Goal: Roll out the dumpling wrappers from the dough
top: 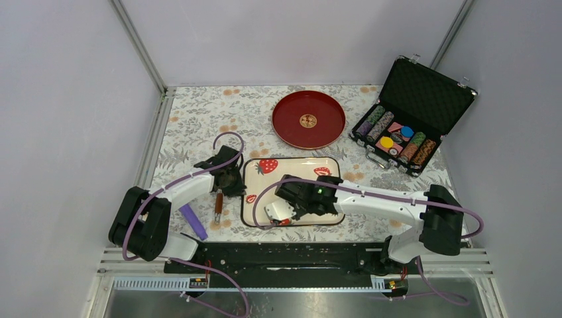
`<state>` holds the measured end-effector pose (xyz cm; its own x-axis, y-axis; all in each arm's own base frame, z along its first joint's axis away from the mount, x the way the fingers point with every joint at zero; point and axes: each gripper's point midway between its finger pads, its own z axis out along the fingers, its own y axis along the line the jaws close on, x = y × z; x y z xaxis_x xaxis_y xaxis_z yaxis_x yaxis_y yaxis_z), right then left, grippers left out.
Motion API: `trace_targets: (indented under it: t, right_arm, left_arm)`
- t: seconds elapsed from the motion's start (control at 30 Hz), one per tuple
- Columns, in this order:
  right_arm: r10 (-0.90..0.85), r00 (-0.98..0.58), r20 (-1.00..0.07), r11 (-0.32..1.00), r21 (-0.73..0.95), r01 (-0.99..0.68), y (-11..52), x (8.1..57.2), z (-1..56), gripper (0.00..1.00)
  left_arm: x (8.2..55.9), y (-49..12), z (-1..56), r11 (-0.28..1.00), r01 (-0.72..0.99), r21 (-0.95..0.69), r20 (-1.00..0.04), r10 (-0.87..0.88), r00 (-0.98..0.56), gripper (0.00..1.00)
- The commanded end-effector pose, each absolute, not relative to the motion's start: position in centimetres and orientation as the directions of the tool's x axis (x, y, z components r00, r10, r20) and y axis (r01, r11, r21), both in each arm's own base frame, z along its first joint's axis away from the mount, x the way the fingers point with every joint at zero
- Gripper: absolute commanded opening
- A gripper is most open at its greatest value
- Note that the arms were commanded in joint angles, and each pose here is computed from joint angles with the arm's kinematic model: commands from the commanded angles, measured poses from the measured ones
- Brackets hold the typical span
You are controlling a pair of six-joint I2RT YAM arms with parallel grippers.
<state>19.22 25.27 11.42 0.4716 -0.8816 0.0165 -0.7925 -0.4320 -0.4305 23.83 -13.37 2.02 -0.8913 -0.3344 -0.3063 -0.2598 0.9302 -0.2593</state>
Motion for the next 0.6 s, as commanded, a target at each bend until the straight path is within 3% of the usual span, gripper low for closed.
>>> trace_targets:
  t: [0.0, 0.57]
  right_arm:
    - [-0.892, 0.451, 0.024, -0.445, -0.214, -0.869, 22.5, 14.9, 6.4, 0.00]
    - [-0.900, 0.436, -0.028, -0.434, -0.060, -0.899, 21.8, 9.6, 4.7, 0.00]
  left_arm:
    - [21.7, -9.0, -0.2, 0.951, -0.307, -0.033, -0.296, -0.303, -0.906, 0.00]
    - [21.7, -9.0, -0.2, 0.951, -0.307, -0.035, -0.296, -0.304, -0.906, 0.00]
